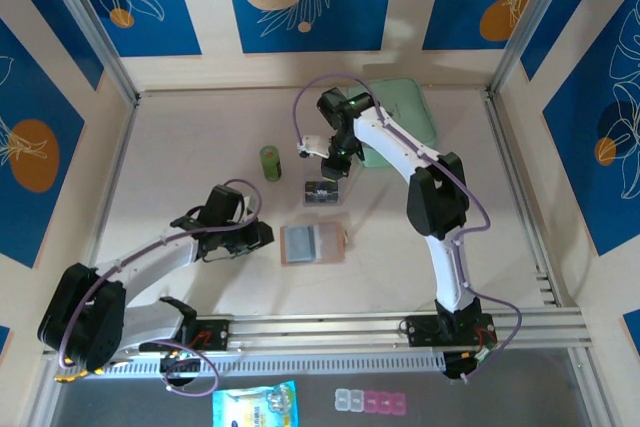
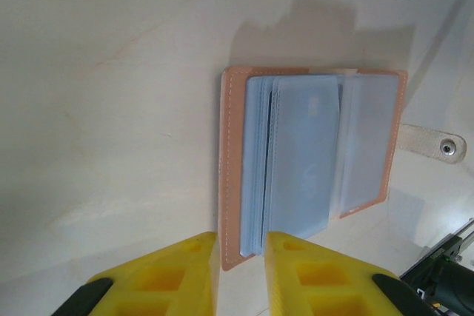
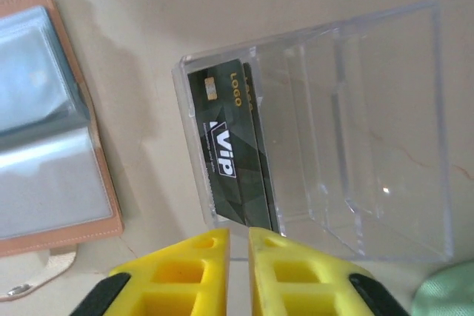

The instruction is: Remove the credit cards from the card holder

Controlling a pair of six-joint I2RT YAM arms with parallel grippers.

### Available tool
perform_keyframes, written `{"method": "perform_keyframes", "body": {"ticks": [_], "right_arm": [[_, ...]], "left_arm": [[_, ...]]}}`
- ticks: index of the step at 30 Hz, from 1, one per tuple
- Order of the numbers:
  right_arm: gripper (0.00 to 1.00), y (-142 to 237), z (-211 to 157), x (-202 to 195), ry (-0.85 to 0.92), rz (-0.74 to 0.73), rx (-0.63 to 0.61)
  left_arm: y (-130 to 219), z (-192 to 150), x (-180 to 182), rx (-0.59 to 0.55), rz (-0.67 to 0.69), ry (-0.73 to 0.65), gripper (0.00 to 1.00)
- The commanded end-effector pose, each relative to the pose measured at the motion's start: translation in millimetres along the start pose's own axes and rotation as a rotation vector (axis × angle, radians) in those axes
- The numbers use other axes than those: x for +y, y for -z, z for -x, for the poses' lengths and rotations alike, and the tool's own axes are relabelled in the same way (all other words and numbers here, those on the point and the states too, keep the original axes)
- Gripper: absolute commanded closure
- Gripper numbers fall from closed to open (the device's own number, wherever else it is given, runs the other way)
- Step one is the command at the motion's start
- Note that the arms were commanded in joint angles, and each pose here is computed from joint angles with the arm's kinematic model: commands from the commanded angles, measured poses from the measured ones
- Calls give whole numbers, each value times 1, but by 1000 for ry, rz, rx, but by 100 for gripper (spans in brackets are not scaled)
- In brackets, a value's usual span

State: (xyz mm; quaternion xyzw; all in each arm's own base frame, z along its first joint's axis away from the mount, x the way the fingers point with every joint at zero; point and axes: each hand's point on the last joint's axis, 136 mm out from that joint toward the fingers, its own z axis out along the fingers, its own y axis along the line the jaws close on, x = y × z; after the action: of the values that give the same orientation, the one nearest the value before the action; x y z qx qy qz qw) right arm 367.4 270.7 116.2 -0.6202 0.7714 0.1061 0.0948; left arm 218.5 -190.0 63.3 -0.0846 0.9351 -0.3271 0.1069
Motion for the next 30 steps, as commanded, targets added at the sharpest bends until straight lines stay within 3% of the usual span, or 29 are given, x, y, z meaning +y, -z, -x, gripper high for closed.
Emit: {"method": "perform_keyframes", "body": {"ticks": [1, 4, 10, 30], "right_arm": [[90, 9, 20, -6, -97, -45, -112], [94, -4, 18, -14, -123, -81, -102], [92, -30, 9, -20, -105, -112, -20], [71, -63, 2, -18, -52, -134, 46]], "left_arm": [[-2, 7, -12, -3, -53, -1, 79], [-4, 9, -14, 4, -57, -4, 80], [-4, 8, -13, 2, -52, -4, 80], [-3, 4, -8, 5, -37, 1, 80]]}}
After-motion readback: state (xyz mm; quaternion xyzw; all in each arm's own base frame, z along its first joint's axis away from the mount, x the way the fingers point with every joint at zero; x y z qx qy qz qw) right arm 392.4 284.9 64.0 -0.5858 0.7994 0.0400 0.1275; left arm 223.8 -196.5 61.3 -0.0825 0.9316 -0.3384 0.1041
